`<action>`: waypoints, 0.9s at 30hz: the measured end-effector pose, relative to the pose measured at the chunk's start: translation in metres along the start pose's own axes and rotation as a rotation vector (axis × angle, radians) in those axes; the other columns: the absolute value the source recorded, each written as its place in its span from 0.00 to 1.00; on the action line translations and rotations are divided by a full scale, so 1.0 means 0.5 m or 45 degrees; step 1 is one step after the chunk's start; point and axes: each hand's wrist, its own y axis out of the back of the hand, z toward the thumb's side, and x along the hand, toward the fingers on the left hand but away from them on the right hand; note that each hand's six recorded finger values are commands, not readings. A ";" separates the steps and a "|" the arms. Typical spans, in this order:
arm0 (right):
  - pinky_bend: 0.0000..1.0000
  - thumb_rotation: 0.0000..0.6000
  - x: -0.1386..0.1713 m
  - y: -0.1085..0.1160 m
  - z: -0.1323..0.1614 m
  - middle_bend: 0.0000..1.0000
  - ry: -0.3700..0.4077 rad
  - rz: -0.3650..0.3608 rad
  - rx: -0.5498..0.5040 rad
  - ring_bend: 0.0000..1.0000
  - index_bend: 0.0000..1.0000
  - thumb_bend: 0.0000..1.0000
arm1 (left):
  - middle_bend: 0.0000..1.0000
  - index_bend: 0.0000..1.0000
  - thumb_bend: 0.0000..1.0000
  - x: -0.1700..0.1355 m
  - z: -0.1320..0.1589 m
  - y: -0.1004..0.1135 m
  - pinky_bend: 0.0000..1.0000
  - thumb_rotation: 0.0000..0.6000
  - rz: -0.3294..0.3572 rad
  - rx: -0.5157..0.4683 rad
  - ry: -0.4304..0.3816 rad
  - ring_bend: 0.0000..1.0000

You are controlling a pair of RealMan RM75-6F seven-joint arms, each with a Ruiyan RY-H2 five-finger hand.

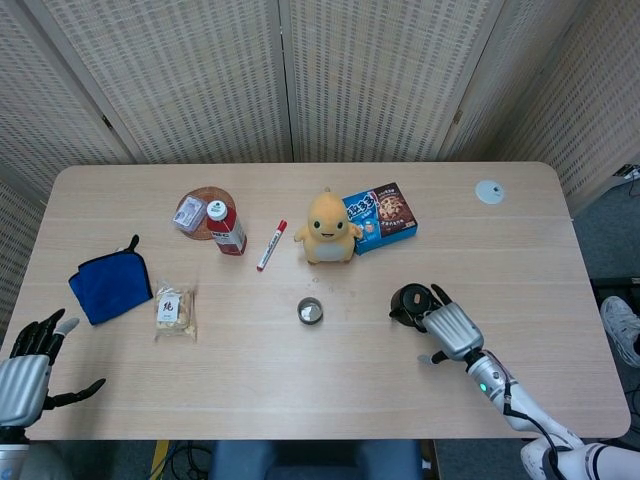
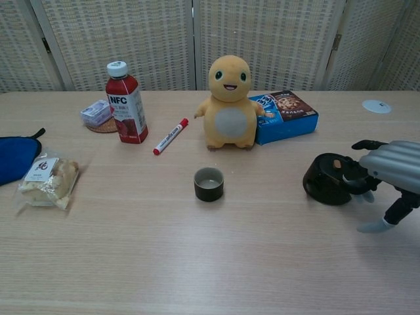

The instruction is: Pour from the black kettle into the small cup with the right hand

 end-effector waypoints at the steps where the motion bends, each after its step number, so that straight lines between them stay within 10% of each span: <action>1: 0.00 0.64 0.000 -0.002 0.000 0.56 -0.001 0.004 0.000 0.46 0.55 0.00 | 0.02 0.13 0.10 0.000 0.000 0.000 0.03 0.61 0.000 0.000 0.000 0.08; 12: 0.00 0.82 -0.006 -0.007 -0.001 0.70 -0.018 0.016 -0.054 0.65 0.62 0.00 | 0.02 0.13 0.10 -0.003 -0.005 -0.001 0.03 0.61 -0.002 0.005 0.010 0.08; 27: 0.06 0.81 -0.048 0.036 -0.012 0.93 -0.030 -0.045 -0.251 0.84 0.75 0.00 | 0.02 0.13 0.10 -0.006 -0.008 0.006 0.02 0.61 0.005 0.018 0.024 0.08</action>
